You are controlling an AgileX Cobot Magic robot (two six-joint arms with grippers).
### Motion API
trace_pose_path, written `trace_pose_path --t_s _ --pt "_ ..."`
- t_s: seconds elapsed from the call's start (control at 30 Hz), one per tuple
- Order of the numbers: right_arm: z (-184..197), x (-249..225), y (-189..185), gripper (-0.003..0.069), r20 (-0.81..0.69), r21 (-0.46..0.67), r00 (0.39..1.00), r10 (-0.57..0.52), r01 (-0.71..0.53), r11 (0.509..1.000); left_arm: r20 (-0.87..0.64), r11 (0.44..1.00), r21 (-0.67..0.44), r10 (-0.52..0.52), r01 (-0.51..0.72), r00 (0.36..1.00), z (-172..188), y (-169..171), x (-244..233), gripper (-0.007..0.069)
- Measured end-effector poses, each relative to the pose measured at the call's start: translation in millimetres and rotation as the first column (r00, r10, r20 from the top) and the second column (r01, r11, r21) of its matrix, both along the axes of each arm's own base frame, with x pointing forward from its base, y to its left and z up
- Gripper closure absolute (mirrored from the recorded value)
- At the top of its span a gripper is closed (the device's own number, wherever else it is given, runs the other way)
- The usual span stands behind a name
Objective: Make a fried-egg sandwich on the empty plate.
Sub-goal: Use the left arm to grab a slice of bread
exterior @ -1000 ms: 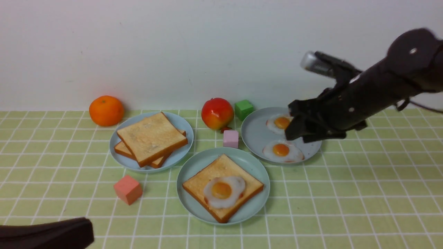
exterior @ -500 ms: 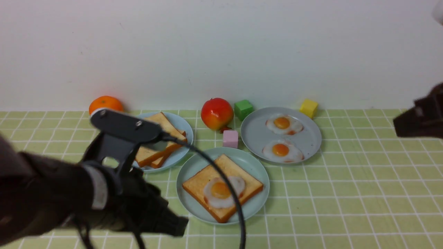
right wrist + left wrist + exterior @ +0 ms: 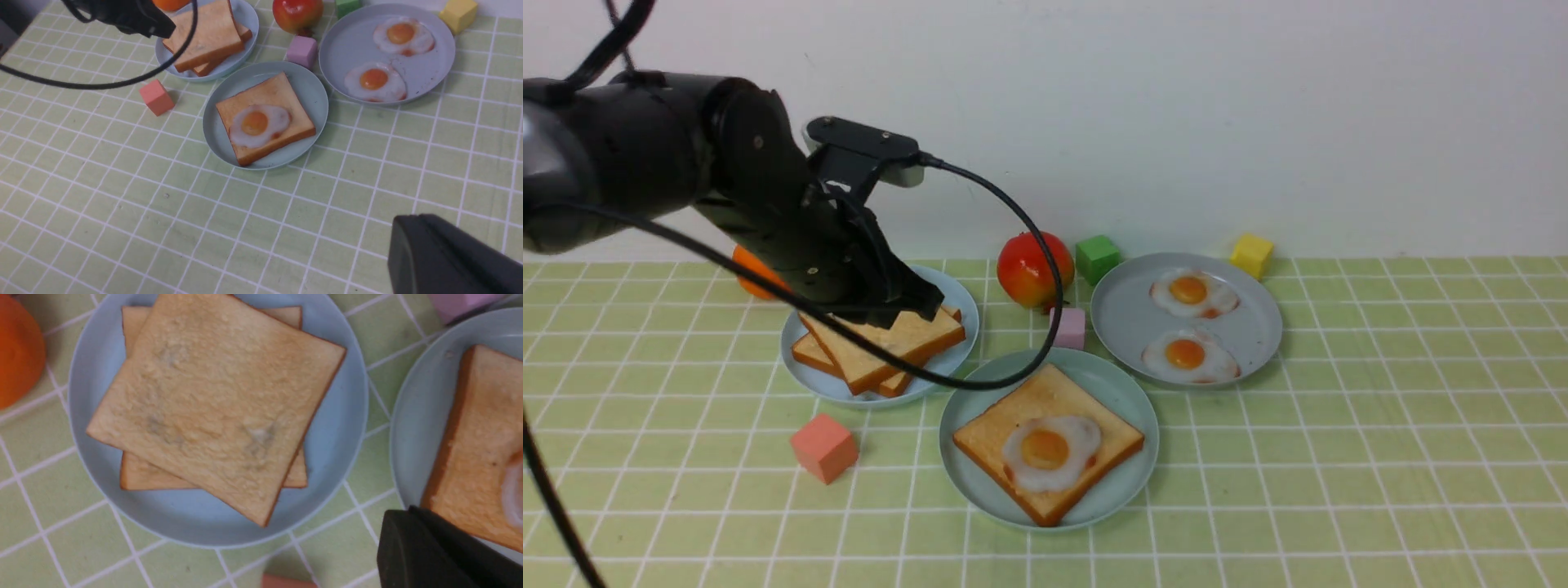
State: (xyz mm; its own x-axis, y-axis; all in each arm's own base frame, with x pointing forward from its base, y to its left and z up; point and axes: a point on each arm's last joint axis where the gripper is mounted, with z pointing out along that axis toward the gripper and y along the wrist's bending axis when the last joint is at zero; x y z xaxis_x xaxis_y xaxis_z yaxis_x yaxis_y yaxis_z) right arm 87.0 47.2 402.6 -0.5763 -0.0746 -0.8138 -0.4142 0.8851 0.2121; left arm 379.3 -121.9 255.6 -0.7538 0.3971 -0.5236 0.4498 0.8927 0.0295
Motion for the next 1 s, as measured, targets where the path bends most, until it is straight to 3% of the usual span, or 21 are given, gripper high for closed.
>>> trace_pose_path --t_s 0.1,0.17,0.37,0.53,0.8,0.87,1.0 --pt "-0.6 -0.9 -0.2 0.0658 0.005 -0.007 1.0 0.006 -0.005 1.0 0.0 0.998 0.029 -0.049 0.049 0.999 -10.3 -2.6 12.4 0.061" --pt "-3.2 -0.4 -0.1 0.0656 -0.001 -0.016 1.0 0.011 -0.011 1.0 0.03 0.993 0.056 -0.105 0.103 0.994 -21.5 -6.9 25.0 0.0533" --pt "-4.6 -0.1 -0.1 0.0654 -0.005 -0.018 1.0 0.011 -0.011 1.0 0.072 0.989 0.079 -0.131 0.126 0.989 -43.7 -11.1 39.8 0.0302" --pt "-4.6 -0.1 -0.1 0.0652 -0.005 -0.018 1.0 0.011 -0.011 1.0 0.063 0.988 0.089 -0.134 0.128 0.989 -63.3 -12.6 46.5 0.0209" --pt "-5.3 -1.0 0.4 0.0648 -0.017 -0.017 1.0 0.018 -0.018 1.0 0.055 0.977 0.148 -0.166 0.157 0.985 -82.5 -11.3 52.6 0.023" --pt "-5.5 -1.7 1.1 0.0648 -0.025 -0.01 0.999 0.024 -0.024 1.0 0.057 0.974 0.158 -0.173 0.162 0.983 -83.2 -11.5 53.3 0.0265" --pt "-5.9 -3.1 2.6 0.0645 -0.041 0.004 0.998 0.037 -0.037 0.999 0.06 0.971 0.168 -0.18 0.168 0.982 -84.6 -11.3 54.6 0.042"
